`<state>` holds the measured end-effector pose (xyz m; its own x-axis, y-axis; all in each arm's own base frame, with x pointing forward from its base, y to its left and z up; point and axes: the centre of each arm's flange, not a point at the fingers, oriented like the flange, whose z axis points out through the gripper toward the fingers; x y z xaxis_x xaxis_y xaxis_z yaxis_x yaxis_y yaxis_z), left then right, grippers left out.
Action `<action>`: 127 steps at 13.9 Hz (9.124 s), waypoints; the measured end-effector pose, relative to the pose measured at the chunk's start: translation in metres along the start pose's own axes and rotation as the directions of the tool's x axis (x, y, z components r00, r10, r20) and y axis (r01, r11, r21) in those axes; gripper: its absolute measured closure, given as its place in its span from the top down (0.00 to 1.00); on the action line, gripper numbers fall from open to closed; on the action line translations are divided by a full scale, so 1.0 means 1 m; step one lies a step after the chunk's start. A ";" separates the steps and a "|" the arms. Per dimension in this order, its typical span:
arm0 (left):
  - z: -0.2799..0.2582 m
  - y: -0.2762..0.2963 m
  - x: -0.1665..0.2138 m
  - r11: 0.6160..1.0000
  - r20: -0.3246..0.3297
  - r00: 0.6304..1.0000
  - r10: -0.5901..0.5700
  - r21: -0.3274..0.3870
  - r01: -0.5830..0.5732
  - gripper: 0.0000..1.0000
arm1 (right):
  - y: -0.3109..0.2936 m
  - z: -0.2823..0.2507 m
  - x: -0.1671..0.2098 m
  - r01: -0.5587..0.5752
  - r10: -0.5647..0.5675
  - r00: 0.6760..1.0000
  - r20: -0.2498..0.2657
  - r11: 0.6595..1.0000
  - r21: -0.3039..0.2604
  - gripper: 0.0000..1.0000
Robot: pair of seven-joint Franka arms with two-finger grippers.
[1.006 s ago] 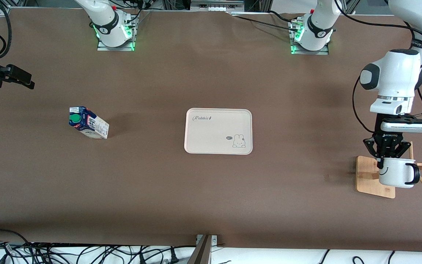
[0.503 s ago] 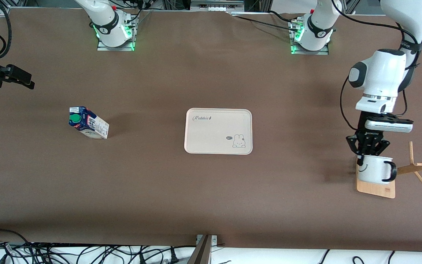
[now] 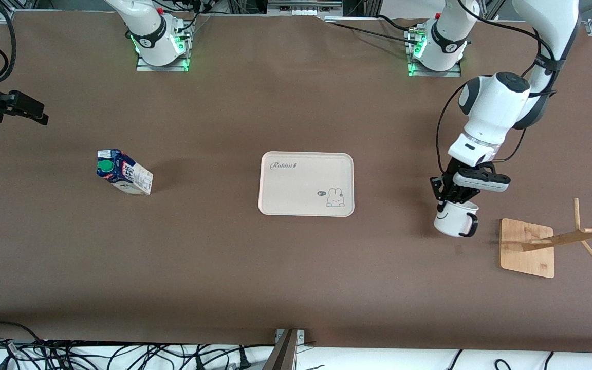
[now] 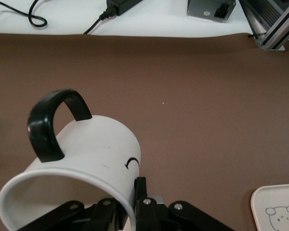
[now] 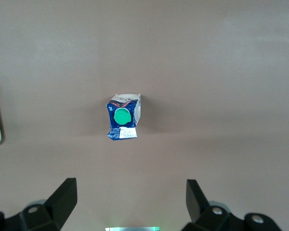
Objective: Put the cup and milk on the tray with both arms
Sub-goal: 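Lift the white mug off the stand with the left gripper, then carry the white mug over the white tray with the left gripper, then lower the mug onto the tray while the right gripper reaches the carton, then grasp the milk carton with the right gripper while the left gripper withdraws, then carry the milk carton onto the tray beside the mug with the right gripper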
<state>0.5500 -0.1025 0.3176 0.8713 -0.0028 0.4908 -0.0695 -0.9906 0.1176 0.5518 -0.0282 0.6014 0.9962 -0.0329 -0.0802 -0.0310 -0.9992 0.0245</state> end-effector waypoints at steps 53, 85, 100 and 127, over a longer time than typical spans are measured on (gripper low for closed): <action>0.080 0.301 -0.013 1.000 0.636 0.771 -0.003 0.000 0.005 0.08 | 0.000 0.000 0.000 0.000 0.000 1.000 0.000 1.000 0.000 1.00; 0.001 0.299 0.057 0.993 0.632 0.772 -0.071 0.116 -0.003 1.00 | -0.027 0.147 0.060 0.050 -0.050 0.991 0.126 0.999 -0.004 1.00; -0.144 0.109 0.164 0.974 0.552 0.825 -0.120 0.226 -0.010 1.00 | -0.042 0.261 0.034 0.061 -0.059 0.987 0.150 0.998 -0.005 0.99; -0.191 -0.006 0.186 0.990 0.565 0.820 -0.091 0.138 0.016 1.00 | -0.402 0.175 0.004 0.074 -0.083 0.995 0.050 0.985 0.154 0.52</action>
<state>0.6196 -0.0707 0.5728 0.9953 0.0112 -0.0957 0.0117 -0.9999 0.0052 0.5546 0.3694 0.4170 0.9901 0.0488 -0.1319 0.0308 -0.9904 -0.1349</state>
